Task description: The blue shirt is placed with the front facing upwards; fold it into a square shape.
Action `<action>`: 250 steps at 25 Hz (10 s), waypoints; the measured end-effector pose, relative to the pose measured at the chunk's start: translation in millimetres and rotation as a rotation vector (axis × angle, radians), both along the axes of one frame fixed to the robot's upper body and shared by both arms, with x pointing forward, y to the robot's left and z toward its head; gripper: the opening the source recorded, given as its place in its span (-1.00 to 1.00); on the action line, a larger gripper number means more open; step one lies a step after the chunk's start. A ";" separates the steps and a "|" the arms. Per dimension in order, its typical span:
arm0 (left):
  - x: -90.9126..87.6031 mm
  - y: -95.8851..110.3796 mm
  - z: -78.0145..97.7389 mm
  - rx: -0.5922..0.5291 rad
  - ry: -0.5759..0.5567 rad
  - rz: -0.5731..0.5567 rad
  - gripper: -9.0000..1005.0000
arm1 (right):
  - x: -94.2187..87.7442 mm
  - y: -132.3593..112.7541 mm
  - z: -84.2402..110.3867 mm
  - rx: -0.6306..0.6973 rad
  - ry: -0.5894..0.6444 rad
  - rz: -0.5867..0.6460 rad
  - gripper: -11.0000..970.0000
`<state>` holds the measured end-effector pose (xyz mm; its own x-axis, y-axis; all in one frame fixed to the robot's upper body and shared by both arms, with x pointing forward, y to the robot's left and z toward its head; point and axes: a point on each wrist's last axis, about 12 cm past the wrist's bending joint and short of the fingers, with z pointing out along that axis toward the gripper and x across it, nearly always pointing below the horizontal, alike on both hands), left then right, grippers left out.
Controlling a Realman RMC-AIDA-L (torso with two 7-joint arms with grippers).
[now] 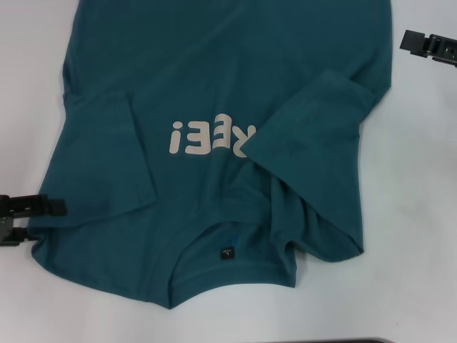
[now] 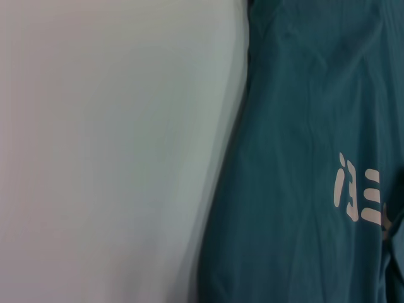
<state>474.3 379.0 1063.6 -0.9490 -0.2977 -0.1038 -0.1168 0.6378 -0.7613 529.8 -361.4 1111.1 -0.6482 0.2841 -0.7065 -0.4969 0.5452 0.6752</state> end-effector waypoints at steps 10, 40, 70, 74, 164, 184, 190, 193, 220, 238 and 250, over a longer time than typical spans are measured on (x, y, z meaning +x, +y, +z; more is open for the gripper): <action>2.1 1.4 6.2 0.017 -0.002 0.011 0.52 | -0.7 -1.5 0.1 0.007 -0.002 -0.009 0.95; 1.3 -2.2 18.4 -0.047 -0.042 -0.067 -0.97 | -14.0 -14.2 12.5 -0.004 0.127 0.125 0.94; 30.0 -13.1 29.4 -0.015 -0.084 -0.090 -0.98 | -35.8 18.4 -17.7 -0.142 0.649 0.434 0.94; 31.0 -13.1 30.4 -0.012 -0.087 -0.090 -0.98 | -38.1 19.2 -23.3 -0.136 0.709 0.396 0.95; 41.4 -12.1 32.1 0.025 -0.126 -0.075 -0.98 | -19.6 64.6 -52.2 -0.018 0.782 0.245 0.94; 38.3 -11.4 30.6 0.020 -0.126 -0.076 -0.98 | -30.3 43.9 -57.2 -0.081 0.879 0.208 0.94; 37.5 -11.0 30.3 0.019 -0.125 -0.076 -0.98 | -30.2 47.2 -59.8 -0.105 0.889 0.215 0.94; 37.5 -11.6 30.1 0.019 -0.124 -0.079 -0.98 | -30.3 47.8 -60.3 -0.119 0.901 0.219 0.94; 38.4 -14.6 30.0 0.013 -0.127 -0.085 -0.98 | -20.0 62.0 -54.9 -0.061 0.830 0.232 0.94; 38.5 -17.4 30.5 0.002 -0.124 -0.096 -0.98 | -19.1 57.6 -52.7 -0.075 0.820 0.224 -0.17; 34.1 -15.3 30.9 -0.002 -0.114 -0.114 -0.98 | -17.6 49.5 -47.6 -0.118 0.771 0.245 -0.89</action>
